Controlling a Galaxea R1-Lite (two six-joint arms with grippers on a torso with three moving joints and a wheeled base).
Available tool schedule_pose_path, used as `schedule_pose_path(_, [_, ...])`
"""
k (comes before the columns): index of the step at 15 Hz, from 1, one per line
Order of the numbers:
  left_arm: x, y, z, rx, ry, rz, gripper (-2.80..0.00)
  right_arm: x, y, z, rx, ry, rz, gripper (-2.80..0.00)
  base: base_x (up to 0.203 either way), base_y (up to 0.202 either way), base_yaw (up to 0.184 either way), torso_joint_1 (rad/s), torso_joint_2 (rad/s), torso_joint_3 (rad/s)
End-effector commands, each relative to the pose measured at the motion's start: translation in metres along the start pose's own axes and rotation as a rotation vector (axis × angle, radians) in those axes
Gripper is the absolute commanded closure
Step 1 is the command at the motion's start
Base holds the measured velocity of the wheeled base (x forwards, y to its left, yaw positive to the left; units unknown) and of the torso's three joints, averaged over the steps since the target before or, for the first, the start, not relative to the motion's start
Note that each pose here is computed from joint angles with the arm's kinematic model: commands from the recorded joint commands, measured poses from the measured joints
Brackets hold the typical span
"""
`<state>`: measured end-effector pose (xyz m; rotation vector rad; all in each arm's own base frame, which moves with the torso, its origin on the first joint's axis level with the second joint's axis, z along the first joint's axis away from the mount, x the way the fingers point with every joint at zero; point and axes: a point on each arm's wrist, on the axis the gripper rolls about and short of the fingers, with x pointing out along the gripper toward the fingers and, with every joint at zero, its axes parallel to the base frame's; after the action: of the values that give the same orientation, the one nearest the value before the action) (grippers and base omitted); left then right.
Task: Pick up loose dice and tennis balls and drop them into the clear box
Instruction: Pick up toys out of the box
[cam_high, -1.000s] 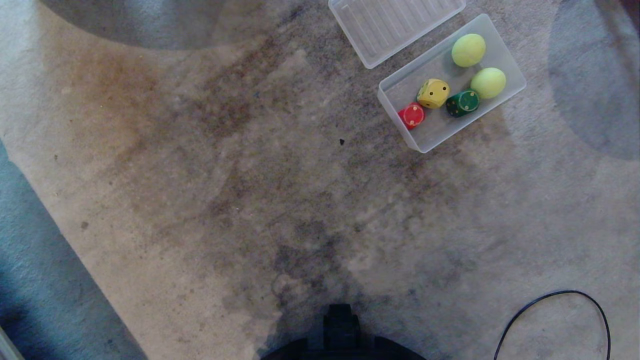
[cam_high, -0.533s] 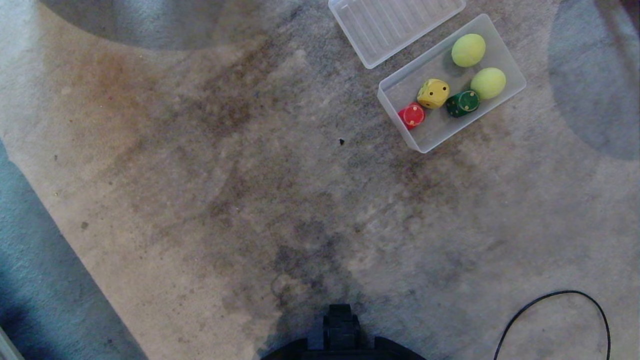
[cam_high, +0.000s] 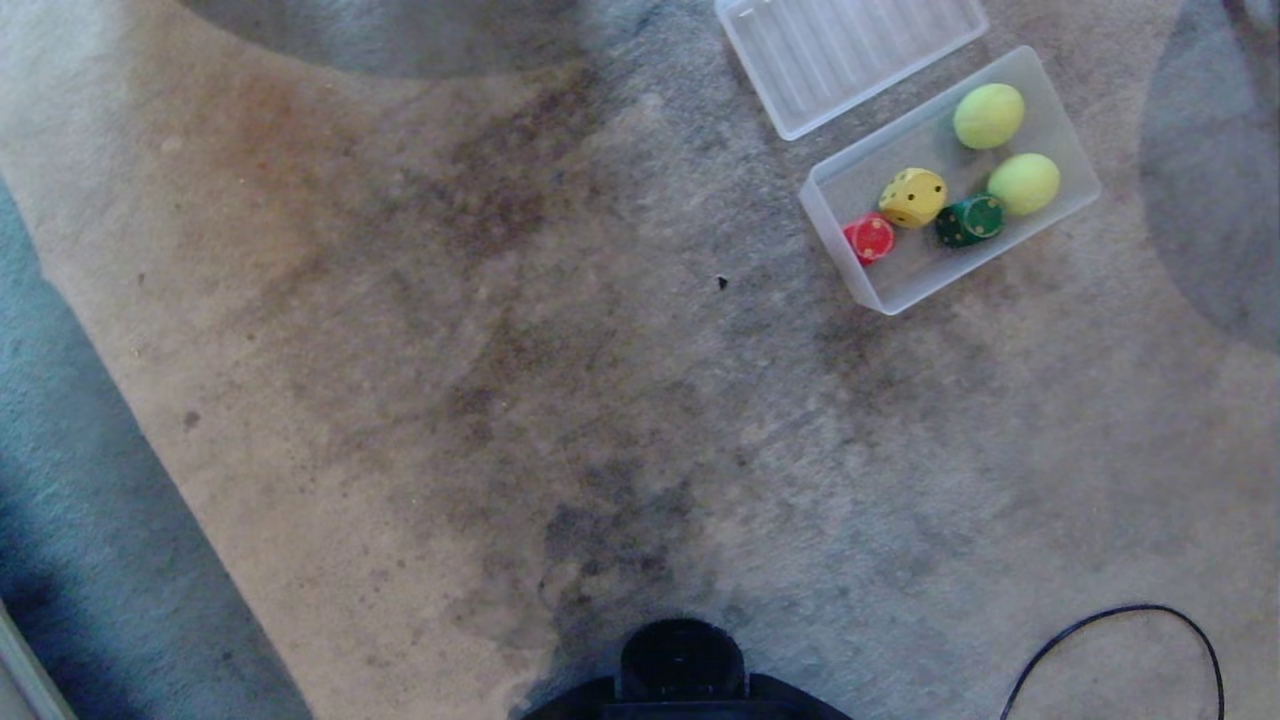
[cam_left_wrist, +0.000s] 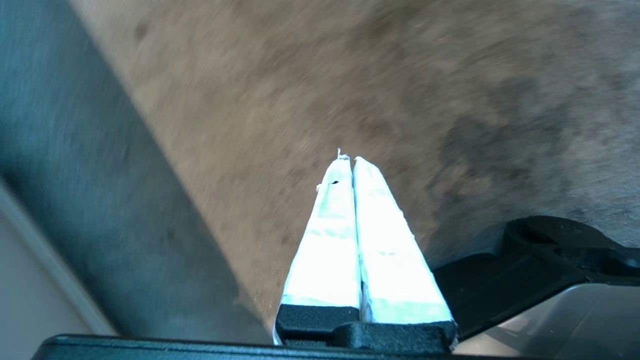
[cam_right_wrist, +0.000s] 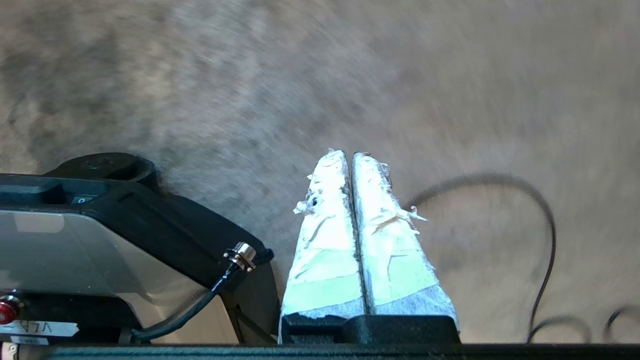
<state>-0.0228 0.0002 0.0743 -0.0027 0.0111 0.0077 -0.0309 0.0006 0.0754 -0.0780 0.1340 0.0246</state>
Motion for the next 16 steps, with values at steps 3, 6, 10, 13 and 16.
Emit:
schedule_pose_path(3, [0.0,0.0,0.0,-0.002,0.0,0.0,0.0,0.0001,0.0,0.0002,0.0,0.002,0.001,0.0,0.003,-0.01,0.166,0.004,0.0,0.004])
schedule_pose_path(6, [0.0,0.0,0.0,-0.002,0.0,0.0,0.0,0.0001,0.0,0.0002,0.0,0.002,0.001,0.0,0.001,-0.007,0.164,0.003,0.0,0.002])
schedule_pose_path(10, [0.0,0.0,0.0,-0.002,0.0,0.0,0.0,0.0003,0.0,-0.0001,0.002,0.002,0.001,0.0,0.001,-0.008,0.165,0.004,0.0,0.003])
schedule_pose_path(13, [0.0,0.0,0.0,-0.002,0.0,0.0,0.0,0.0003,0.0,-0.0001,0.002,0.001,0.002,0.0,0.0,-0.008,0.166,0.005,0.0,0.005])
schedule_pose_path(16, [0.0,0.0,0.0,-0.002,0.0,-0.001,0.0,0.0003,0.0,0.0002,0.001,-0.001,0.002,0.0,0.001,-0.005,0.141,0.002,0.0,0.002])
